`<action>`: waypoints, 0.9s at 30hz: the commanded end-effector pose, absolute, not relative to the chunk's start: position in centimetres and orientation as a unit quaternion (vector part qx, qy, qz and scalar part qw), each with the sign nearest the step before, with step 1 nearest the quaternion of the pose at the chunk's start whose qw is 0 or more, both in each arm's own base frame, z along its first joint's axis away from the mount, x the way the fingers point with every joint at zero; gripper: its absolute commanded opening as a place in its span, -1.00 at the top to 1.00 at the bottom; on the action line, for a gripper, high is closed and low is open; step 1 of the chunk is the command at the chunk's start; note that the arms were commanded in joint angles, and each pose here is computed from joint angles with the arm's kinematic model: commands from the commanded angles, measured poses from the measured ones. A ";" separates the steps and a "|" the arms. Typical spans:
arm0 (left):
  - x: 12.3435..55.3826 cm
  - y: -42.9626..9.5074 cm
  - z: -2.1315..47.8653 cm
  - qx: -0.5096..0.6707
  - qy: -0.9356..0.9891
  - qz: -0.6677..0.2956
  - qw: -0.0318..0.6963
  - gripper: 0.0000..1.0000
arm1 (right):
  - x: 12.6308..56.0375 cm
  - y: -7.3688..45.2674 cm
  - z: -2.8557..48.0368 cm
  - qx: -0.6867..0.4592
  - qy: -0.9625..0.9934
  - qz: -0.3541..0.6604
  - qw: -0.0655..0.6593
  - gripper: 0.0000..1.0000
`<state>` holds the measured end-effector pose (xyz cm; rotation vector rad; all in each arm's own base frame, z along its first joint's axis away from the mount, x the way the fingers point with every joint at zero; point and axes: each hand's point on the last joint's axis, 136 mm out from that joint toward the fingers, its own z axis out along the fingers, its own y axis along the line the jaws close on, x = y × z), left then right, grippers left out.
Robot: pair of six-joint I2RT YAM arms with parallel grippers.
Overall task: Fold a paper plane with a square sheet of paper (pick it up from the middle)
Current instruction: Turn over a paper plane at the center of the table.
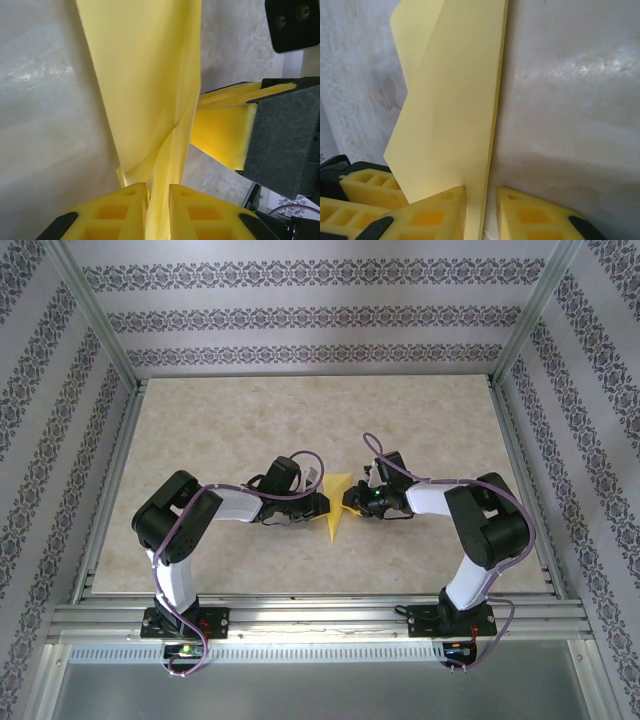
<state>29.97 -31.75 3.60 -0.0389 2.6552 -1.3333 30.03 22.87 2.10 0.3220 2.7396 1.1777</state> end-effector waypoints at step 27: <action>30.3 -32.0 3.1 -0.012 0.892 -0.445 0.080 0.73 | 29.9 25.0 4.0 0.054 0.946 0.304 0.095 -0.17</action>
